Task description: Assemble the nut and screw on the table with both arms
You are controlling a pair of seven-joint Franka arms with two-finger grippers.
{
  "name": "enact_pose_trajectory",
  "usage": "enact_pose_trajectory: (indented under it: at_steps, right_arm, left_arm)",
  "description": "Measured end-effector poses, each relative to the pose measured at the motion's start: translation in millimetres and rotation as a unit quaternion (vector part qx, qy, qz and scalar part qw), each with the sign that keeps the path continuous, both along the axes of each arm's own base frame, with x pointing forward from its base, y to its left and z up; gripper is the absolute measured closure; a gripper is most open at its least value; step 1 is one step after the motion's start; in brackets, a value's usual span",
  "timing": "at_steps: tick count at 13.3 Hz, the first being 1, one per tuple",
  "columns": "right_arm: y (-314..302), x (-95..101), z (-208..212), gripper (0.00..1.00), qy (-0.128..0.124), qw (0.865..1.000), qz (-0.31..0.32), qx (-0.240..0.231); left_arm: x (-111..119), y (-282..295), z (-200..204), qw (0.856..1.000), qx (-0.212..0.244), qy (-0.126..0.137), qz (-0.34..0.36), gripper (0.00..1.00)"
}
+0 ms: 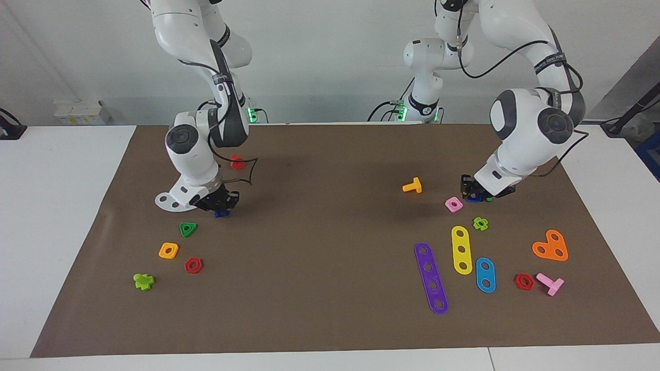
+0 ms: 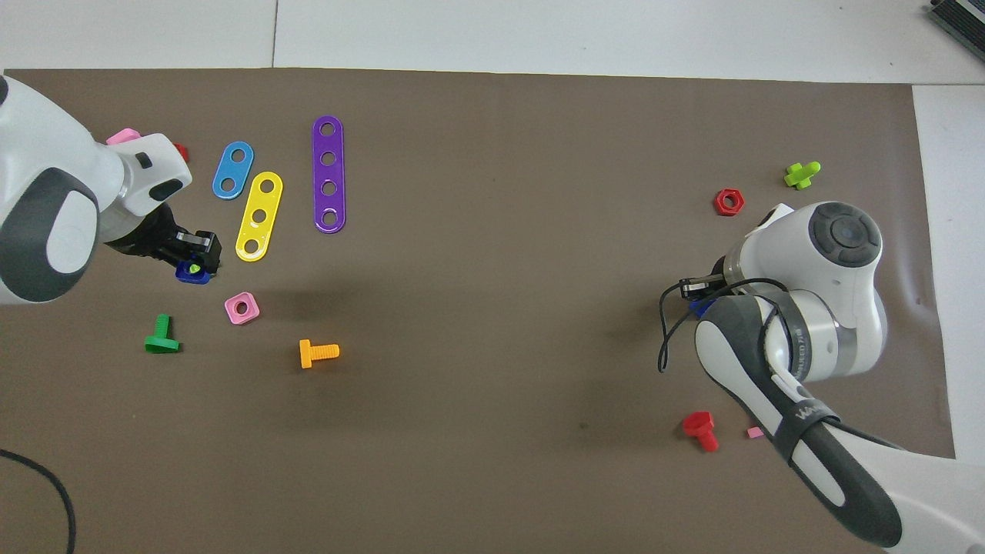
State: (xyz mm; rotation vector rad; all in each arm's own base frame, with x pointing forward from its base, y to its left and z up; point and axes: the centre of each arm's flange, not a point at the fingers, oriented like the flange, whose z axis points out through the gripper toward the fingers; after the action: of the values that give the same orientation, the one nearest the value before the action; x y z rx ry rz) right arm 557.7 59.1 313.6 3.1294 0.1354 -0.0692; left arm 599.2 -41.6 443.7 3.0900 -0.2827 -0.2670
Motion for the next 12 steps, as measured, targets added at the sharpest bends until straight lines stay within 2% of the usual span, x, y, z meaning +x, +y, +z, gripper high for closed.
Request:
enact_pose_trajectory:
  at_steps: [2,7,12]
  right_arm:
    - [0.7,-0.1,0.0,0.66,0.0,1.0,0.002,0.0]
    - [0.5,-1.9,2.1,0.66,0.006,1.0,0.012,0.0]
    - [-3.3,-4.3,4.0,0.66,0.014,1.0,0.027,-0.007]
  left_arm:
    - [-4.2,5.4,15.5,1.0,0.005,-0.002,0.027,0.54]
    - [-7.1,-3.8,58.6,0.997,0.008,-0.035,0.07,0.54]
    - [-6.3,-3.8,73.7,0.996,0.006,-0.049,0.073,0.54]
